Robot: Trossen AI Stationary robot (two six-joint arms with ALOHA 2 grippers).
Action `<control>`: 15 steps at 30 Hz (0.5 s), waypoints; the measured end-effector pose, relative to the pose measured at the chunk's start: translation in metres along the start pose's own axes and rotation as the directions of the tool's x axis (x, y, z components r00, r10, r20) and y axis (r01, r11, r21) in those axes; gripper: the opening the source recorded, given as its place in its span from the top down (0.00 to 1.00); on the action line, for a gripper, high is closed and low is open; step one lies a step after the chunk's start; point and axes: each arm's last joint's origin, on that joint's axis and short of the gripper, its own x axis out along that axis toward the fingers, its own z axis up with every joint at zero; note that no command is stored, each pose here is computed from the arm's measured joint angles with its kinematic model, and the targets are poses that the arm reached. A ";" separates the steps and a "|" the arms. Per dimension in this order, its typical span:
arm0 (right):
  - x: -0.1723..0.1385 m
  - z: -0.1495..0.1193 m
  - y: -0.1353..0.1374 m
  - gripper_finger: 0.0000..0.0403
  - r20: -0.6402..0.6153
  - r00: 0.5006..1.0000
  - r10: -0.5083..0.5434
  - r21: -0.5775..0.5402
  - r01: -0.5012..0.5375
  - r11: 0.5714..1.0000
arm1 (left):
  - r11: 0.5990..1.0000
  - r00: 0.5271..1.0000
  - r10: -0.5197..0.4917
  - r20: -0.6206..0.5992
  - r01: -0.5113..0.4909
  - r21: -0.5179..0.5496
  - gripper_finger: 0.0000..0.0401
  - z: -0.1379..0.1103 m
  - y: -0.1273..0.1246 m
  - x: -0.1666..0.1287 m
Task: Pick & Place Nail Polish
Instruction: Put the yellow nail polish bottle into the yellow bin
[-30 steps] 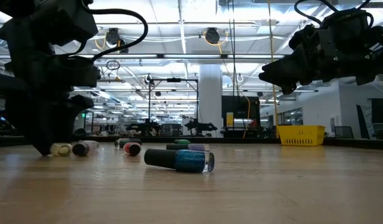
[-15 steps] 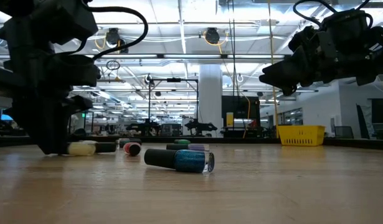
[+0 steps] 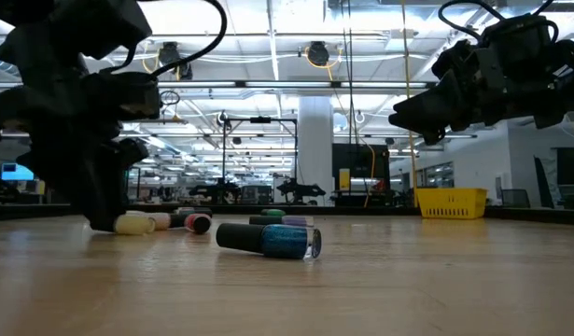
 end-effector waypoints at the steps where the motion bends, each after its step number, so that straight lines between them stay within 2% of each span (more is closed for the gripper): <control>1: 0.000 0.000 0.000 0.62 0.000 1.000 0.000 0.000 0.000 1.000 | 1.000 1.000 -0.001 0.005 0.001 0.006 0.62 0.001 0.000 0.000; 7: 0.000 0.000 0.000 0.62 0.000 1.000 0.000 0.000 0.000 1.000 | 1.000 1.000 0.005 -0.013 -0.005 0.013 0.64 -0.001 0.000 0.003; 15: 0.000 0.000 0.000 0.62 -0.003 1.000 -0.001 0.001 0.001 1.000 | 1.000 0.999 0.004 -0.054 -0.003 0.004 0.67 -0.003 -0.001 0.022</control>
